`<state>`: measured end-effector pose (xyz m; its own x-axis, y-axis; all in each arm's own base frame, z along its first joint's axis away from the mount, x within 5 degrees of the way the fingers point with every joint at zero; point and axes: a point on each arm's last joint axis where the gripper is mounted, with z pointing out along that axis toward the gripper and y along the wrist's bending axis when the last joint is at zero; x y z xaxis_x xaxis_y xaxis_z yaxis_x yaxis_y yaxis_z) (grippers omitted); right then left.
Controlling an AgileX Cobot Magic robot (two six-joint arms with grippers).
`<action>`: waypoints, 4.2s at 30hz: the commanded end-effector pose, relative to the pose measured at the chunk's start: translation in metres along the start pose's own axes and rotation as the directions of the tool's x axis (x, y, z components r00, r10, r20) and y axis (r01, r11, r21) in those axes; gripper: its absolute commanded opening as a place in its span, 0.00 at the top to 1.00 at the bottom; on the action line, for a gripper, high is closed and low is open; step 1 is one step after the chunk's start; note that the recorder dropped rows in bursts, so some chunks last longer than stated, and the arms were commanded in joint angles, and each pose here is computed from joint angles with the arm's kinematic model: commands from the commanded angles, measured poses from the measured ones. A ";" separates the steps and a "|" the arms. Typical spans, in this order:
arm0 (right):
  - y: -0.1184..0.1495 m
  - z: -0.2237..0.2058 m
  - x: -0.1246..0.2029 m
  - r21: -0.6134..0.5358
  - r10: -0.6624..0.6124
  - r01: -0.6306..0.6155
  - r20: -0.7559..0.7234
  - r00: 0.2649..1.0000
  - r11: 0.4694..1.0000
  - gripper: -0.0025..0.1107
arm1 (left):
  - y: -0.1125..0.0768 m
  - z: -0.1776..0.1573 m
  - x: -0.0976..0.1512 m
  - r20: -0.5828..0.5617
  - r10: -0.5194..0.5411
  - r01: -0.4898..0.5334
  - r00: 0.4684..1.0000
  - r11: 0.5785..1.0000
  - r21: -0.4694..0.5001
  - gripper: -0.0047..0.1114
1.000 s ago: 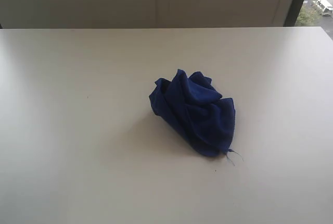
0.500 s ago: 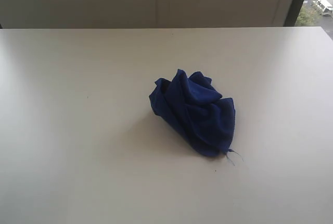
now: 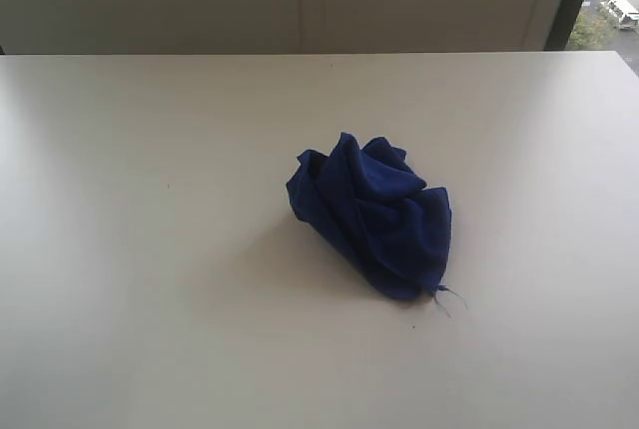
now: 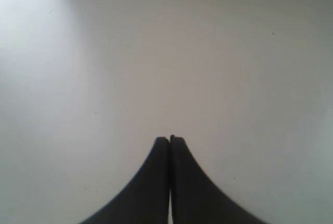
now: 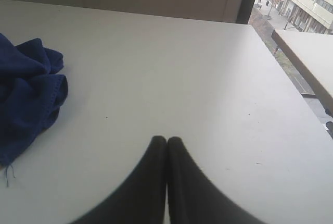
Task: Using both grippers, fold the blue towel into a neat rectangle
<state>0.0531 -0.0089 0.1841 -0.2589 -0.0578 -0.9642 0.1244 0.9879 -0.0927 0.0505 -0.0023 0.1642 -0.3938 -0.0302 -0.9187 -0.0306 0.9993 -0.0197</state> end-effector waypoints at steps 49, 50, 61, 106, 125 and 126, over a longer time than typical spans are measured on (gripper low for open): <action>-0.001 -0.012 -0.045 0.021 -0.013 0.003 0.504 0.863 1.000 0.98 | 0.000 0.001 0.001 0.003 -0.015 0.015 1.000 1.000 0.002 0.96; -0.001 -0.012 -0.044 0.021 -0.013 0.003 0.503 0.864 1.000 0.98 | 0.000 0.001 0.001 0.003 -0.015 0.015 1.000 1.000 0.002 0.96; -0.001 -0.012 -0.044 0.021 -0.013 0.003 0.501 0.866 1.000 0.98 | 0.000 0.001 0.001 0.003 -0.015 0.015 1.000 1.000 0.002 0.96; 0.057 0.153 -0.070 -0.201 0.034 -0.146 -0.473 0.880 0.969 0.98 | 0.000 0.001 0.001 0.003 -0.015 0.015 1.000 1.000 0.002 0.96; 0.128 0.171 -0.012 -0.414 -0.192 -0.075 -0.567 0.801 0.907 0.58 | 0.000 0.001 0.001 0.003 -0.015 0.015 1.000 1.000 0.002 0.96; 0.128 0.171 -0.010 -0.413 -0.195 -0.075 -0.573 0.796 0.908 0.58 | 0.000 0.001 0.001 0.003 -0.015 0.015 1.000 1.000 0.002 0.96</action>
<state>0.2338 0.0911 0.1426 -0.7804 -0.1468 -0.6078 -0.2530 0.9631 0.0922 0.0505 -0.0023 0.1642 -0.3938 -0.0302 -0.9187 -0.0306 0.9993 -0.0197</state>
